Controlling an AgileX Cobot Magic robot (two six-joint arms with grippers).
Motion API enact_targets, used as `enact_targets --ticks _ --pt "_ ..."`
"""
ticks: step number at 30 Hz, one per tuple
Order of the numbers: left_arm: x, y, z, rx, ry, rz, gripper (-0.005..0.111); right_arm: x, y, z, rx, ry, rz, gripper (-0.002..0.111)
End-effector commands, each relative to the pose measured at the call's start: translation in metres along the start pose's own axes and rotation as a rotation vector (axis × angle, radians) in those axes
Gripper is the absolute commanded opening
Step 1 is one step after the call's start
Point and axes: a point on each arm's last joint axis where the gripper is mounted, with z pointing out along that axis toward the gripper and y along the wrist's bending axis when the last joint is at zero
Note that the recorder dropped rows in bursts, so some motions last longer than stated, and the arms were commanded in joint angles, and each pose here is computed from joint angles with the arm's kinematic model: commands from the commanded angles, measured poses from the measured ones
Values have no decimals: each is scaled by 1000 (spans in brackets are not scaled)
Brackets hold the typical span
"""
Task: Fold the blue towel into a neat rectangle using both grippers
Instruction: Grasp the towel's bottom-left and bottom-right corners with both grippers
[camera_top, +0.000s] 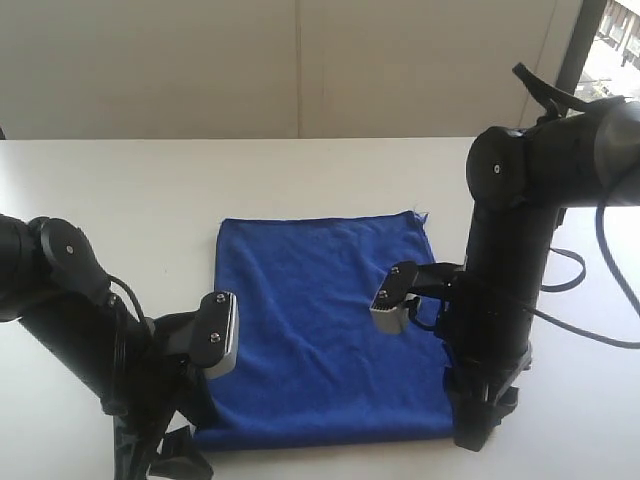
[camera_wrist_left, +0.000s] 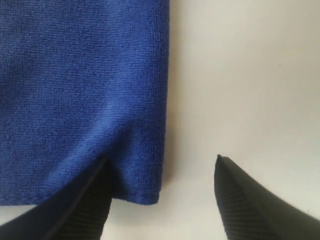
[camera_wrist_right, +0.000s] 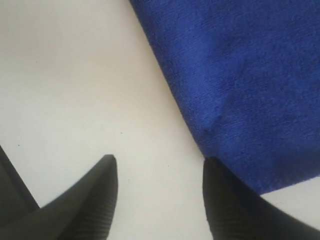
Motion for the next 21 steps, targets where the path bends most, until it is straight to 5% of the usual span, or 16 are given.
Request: enact_targets --ticks 1,14,21 --pt "0 -1 3 -3 3 -8 62 3 0 -2 -7 -7 -7 50" --pt "0 1 2 -32 3 -8 55 4 -1 -2 8 14 -250 48" --pt "0 -2 3 3 3 -8 33 4 -8 9 -1 47 -258 32"
